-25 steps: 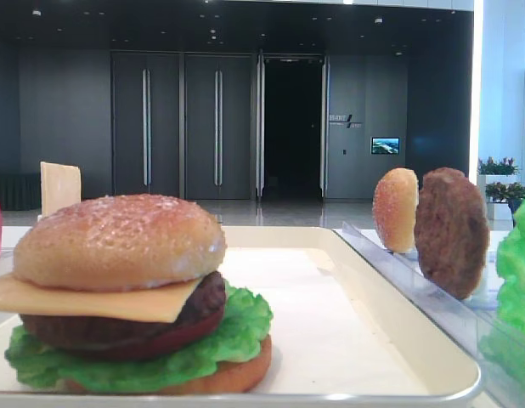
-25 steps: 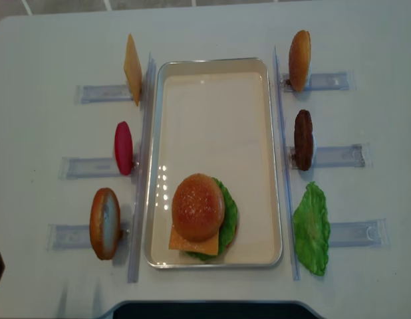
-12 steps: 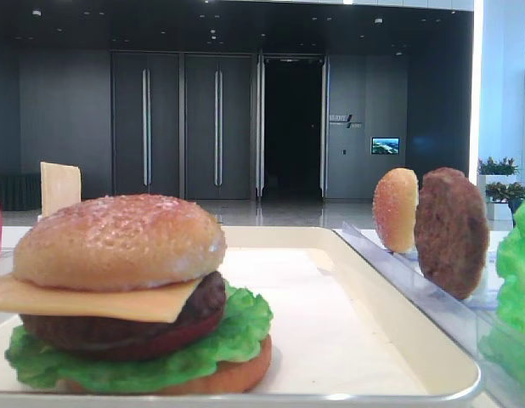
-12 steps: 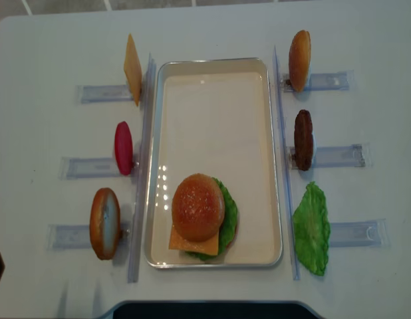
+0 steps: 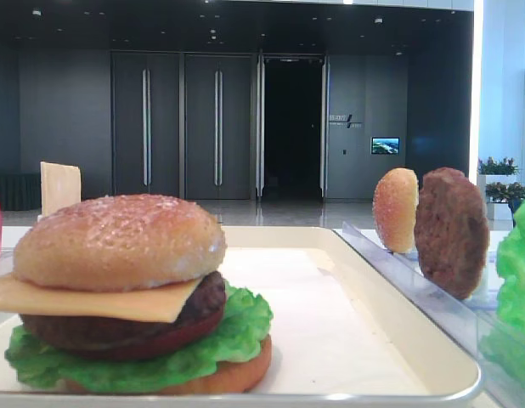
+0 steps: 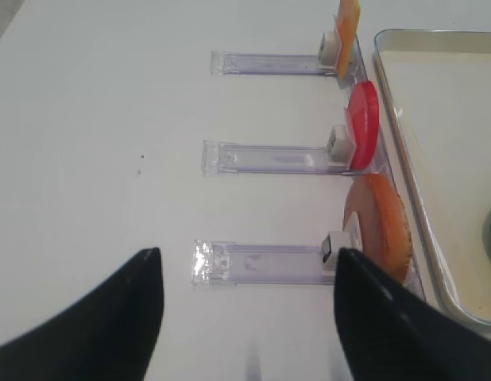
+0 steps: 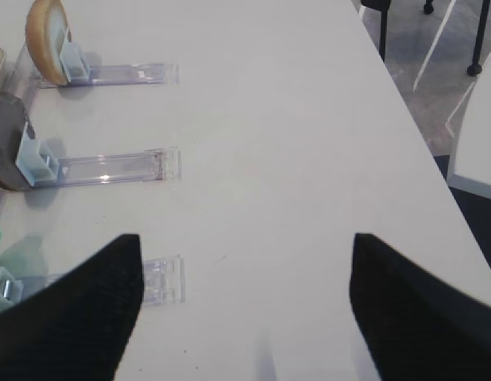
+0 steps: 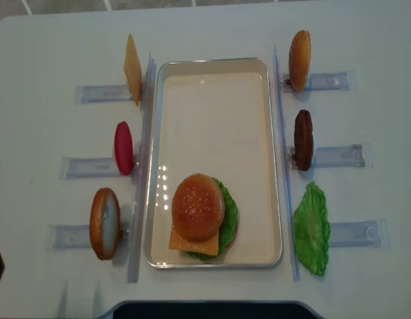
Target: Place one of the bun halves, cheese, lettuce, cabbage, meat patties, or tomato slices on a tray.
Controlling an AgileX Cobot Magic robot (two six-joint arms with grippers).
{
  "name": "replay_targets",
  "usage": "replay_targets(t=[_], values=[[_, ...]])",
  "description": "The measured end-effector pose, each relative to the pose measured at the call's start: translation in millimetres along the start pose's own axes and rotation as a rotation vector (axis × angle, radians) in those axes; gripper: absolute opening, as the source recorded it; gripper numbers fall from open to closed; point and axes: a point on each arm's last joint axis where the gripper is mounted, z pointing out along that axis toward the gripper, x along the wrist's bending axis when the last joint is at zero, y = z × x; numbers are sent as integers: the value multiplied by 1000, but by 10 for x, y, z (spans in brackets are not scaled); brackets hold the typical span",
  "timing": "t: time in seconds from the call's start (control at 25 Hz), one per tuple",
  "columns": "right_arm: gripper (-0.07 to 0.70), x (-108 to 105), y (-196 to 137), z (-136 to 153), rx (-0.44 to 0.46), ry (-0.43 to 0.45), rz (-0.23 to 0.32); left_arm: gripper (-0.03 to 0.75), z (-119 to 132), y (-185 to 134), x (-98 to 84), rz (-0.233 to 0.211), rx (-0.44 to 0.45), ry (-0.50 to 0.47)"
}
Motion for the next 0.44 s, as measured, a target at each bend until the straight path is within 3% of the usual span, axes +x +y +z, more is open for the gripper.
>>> replay_targets(t=[0.44], values=[[542,0,0,0,0,0,0,513,0,0,0,0,0,0]])
